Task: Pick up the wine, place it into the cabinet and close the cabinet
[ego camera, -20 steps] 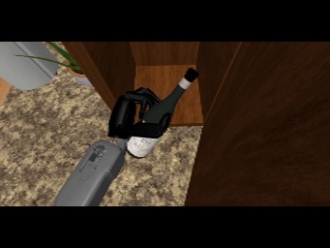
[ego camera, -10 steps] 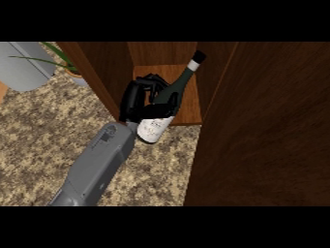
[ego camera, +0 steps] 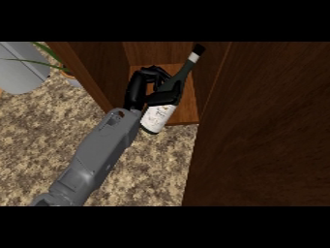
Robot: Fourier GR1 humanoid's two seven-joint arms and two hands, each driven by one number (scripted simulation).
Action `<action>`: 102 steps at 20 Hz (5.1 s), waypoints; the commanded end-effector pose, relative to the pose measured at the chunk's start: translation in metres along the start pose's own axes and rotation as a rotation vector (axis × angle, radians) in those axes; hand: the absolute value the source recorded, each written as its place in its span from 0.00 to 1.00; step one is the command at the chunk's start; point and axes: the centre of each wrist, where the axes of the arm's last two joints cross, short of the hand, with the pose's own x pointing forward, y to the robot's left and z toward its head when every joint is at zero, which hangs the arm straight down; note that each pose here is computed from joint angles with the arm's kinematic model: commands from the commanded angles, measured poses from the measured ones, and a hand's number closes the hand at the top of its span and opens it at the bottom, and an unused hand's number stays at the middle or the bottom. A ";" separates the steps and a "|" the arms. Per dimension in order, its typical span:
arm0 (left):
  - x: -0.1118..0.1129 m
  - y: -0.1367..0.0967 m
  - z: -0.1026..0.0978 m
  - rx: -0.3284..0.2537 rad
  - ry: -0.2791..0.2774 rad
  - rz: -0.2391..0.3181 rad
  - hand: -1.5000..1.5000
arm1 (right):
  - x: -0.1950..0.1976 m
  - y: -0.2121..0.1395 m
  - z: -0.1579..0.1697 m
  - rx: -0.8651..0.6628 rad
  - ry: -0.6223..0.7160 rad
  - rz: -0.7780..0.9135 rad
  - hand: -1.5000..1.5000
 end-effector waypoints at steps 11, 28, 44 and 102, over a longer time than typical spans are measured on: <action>0.003 0.010 -0.021 0.122 0.104 0.030 1.00 | 0.038 -0.003 0.017 0.054 -0.012 -0.132 0.00; 0.017 0.054 -0.039 0.254 0.012 -0.180 0.00 | 0.025 -0.003 0.017 0.079 -0.033 -0.117 0.00; 0.041 0.028 -0.051 0.152 -0.114 0.042 1.00 | 0.024 -0.006 0.018 0.077 -0.038 -0.120 0.00; 0.004 0.028 0.152 -0.144 -0.092 0.553 0.00 | 0.046 -0.021 0.026 0.050 0.024 0.013 0.00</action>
